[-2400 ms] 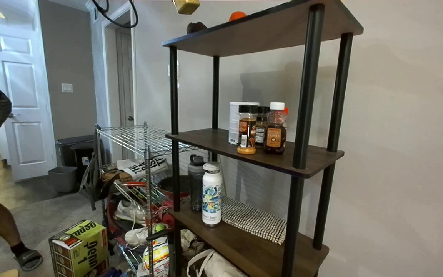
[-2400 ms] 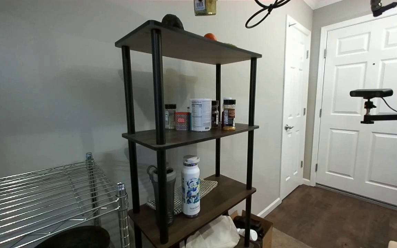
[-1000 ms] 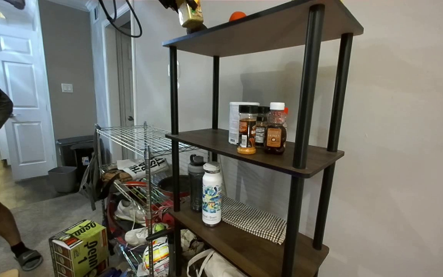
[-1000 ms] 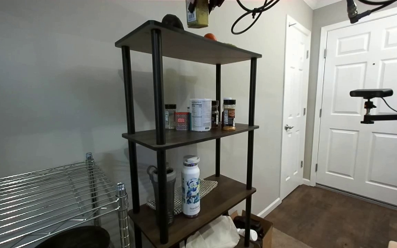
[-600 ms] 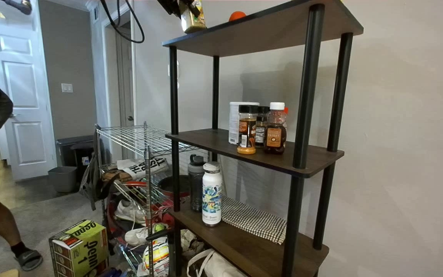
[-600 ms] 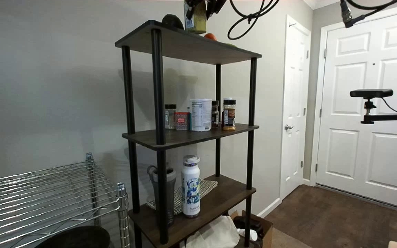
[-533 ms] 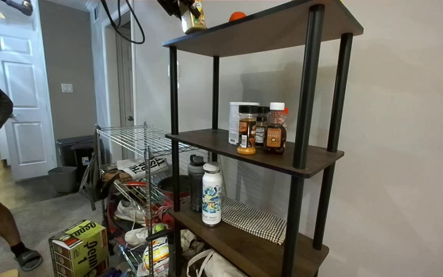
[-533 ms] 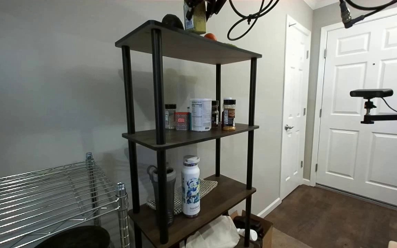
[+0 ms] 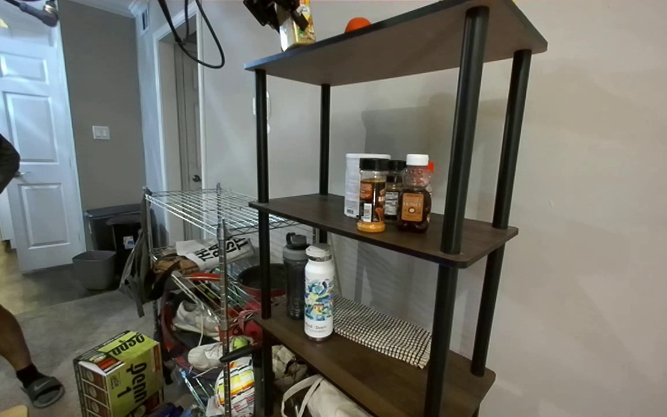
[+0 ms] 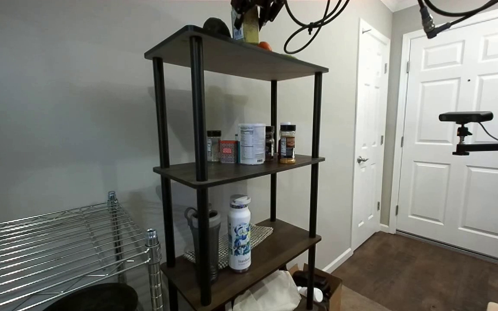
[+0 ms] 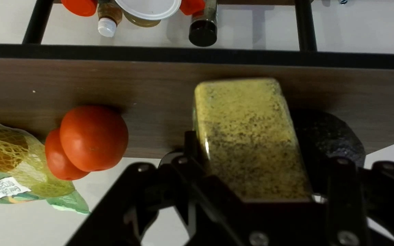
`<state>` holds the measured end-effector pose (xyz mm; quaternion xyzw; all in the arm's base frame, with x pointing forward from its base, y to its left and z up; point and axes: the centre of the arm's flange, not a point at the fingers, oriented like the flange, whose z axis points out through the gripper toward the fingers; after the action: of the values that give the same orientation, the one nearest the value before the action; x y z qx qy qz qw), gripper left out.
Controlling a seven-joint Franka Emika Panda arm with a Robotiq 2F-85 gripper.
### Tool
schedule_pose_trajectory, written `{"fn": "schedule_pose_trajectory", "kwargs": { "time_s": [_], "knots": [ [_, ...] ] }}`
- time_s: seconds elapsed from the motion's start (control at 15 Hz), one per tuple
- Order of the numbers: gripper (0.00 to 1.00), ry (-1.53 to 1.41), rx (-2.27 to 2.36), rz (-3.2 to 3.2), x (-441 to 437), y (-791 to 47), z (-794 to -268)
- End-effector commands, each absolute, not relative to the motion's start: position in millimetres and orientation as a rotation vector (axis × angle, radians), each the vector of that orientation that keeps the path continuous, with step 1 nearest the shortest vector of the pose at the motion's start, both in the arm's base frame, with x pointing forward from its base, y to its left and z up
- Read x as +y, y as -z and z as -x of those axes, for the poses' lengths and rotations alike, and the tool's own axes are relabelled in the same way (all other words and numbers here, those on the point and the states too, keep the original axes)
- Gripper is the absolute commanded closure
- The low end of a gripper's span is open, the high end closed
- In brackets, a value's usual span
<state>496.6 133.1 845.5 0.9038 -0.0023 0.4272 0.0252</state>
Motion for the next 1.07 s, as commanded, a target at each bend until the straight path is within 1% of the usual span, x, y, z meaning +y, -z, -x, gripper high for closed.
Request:
{"fn": "schedule_pose_trajectory", "kwargs": {
  "time_s": [0.0, 0.4, 1.0],
  "knots": [
    [0.58, -1.352, -0.076, -2.763, 125.1, -853.4, -504.3],
    [0.58, -1.343, -0.101, -2.763, 119.7, -848.8, -514.4],
    [0.58, -1.335, -0.179, -2.761, 115.2, -845.1, -543.7]
  ]
}}
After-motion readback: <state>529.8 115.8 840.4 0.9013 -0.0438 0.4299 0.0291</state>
